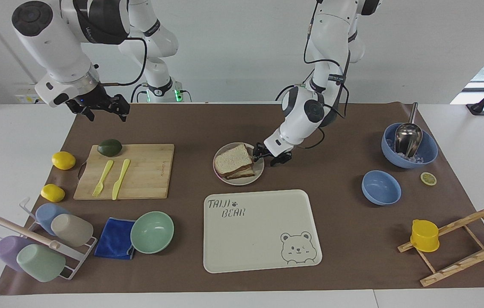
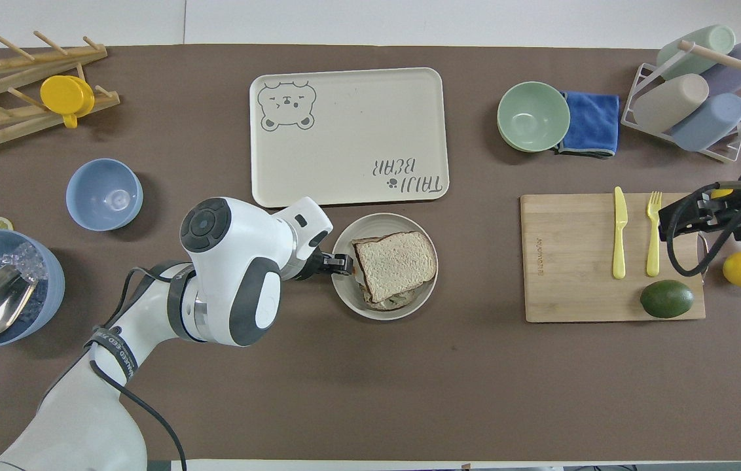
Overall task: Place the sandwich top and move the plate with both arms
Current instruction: 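Grip the white plate rim with the left gripper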
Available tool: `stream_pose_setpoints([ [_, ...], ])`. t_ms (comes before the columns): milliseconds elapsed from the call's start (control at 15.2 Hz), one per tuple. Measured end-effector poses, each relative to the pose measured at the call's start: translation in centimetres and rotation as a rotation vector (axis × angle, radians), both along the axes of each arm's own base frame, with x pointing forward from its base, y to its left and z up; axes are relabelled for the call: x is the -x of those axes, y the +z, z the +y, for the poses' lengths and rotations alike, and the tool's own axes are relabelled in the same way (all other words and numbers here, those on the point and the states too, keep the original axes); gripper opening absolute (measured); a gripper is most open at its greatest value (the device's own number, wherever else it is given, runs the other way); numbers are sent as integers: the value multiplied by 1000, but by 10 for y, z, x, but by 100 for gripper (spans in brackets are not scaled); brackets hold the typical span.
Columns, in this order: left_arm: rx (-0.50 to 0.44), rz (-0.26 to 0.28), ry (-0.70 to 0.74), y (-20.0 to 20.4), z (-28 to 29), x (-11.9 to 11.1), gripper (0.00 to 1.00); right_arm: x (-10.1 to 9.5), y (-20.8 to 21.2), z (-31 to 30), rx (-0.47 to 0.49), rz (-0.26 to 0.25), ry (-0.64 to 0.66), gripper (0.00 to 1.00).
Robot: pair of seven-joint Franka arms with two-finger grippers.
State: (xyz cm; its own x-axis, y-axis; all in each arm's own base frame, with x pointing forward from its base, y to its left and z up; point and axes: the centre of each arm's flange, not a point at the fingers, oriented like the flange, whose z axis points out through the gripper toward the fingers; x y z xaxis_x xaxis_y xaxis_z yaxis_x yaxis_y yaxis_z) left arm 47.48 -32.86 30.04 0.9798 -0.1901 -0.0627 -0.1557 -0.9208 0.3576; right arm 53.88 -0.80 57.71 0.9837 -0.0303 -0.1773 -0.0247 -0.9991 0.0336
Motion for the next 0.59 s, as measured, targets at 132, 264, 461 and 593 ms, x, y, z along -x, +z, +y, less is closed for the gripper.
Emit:
stream_pose_setpoints([
  [132,-2,3,3,-1,0,1,30,0,0,-5,-2,0,-9,100],
  [264,-1,3,6,-1,0,1,7,0,2,-14,-5,-5,-26,100],
  [461,-2,9,20,0,0,1,4,0,9,-41,-66,-23,-67,100],
  [593,-3,14,32,0,1,1,4,2,10,-59,-88,-30,-76,100],
])
